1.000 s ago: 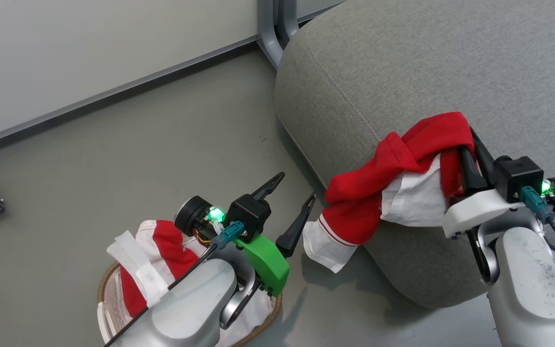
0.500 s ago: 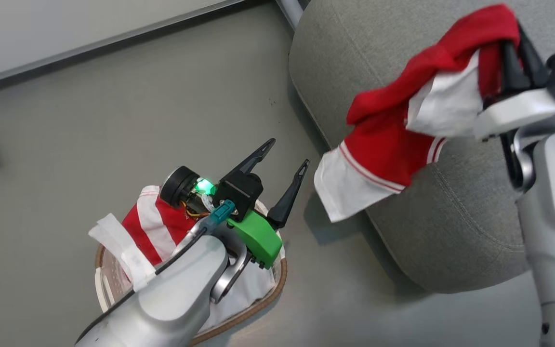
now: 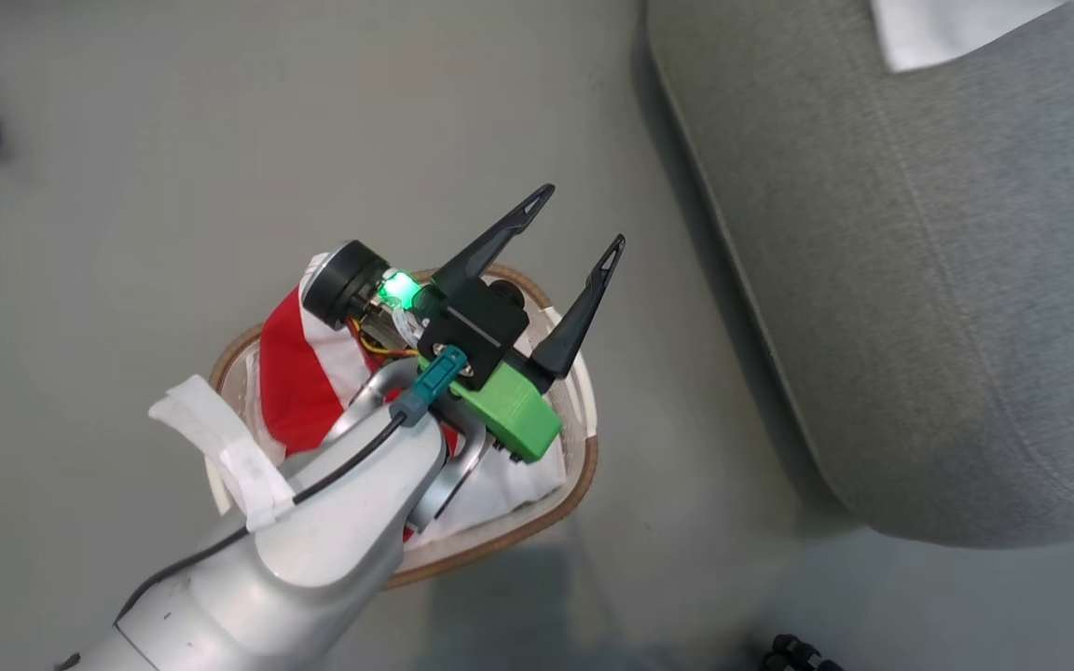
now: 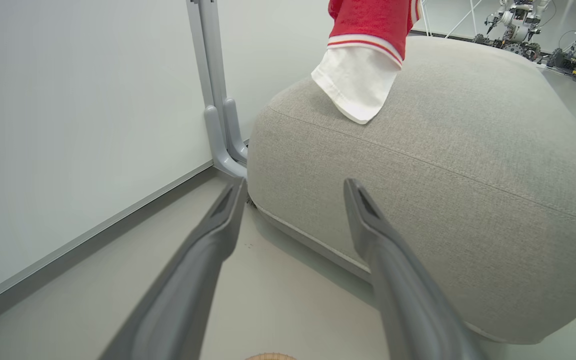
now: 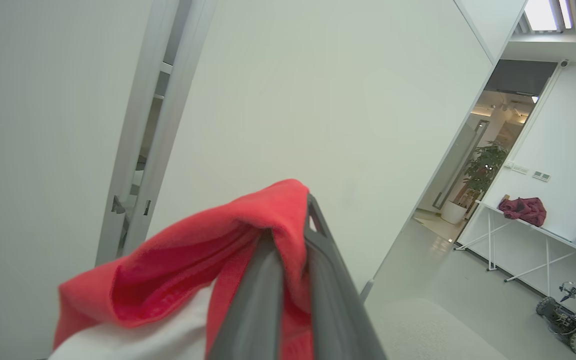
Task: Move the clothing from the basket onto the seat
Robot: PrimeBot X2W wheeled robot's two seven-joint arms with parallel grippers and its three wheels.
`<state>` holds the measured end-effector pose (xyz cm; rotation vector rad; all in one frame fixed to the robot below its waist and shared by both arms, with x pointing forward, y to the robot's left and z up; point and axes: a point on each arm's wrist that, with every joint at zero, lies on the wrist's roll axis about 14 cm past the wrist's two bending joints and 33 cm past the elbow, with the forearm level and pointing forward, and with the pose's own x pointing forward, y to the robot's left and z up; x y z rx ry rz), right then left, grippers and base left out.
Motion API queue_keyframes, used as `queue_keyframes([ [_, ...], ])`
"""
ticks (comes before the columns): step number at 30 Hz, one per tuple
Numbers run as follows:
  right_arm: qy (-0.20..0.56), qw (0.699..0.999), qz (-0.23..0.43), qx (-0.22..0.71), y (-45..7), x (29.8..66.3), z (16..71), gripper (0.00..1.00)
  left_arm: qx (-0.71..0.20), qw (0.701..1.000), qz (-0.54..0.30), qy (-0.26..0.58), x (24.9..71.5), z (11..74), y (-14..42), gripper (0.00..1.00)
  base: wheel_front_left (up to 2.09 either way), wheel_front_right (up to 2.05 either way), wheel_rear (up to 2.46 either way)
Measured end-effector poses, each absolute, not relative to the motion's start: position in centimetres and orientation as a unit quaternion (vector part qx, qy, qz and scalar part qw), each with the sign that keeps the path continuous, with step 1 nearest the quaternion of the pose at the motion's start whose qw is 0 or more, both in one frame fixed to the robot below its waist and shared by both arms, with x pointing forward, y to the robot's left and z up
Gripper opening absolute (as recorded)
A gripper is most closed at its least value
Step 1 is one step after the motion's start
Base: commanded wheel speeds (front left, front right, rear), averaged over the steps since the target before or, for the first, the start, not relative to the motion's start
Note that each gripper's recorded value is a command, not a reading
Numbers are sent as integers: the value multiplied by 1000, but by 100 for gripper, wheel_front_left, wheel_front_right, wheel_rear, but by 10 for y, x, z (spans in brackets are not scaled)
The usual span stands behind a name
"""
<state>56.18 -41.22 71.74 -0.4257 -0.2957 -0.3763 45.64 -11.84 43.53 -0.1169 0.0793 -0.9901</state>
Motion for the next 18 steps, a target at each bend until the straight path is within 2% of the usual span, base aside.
queue_keyframes([
  [3,-135,942,-211,-221,-433,572,713,0,-57,884,-463,38,467,428,-109,100,0,0,0],
  [7,-96,945,-228,-214,-449,591,668,0,-53,893,-444,54,477,407,-94,100,0,0,0],
  [11,-25,957,-218,-190,-444,608,578,0,-55,900,-427,70,484,386,-82,100,0,0,0],
  [15,65,962,-207,-166,-433,603,479,0,-57,903,-417,90,485,365,-73,100,0,0,0],
  [18,108,962,-197,-152,-422,598,432,0,-56,904,-411,101,485,356,-68,100,0,0,0],
])
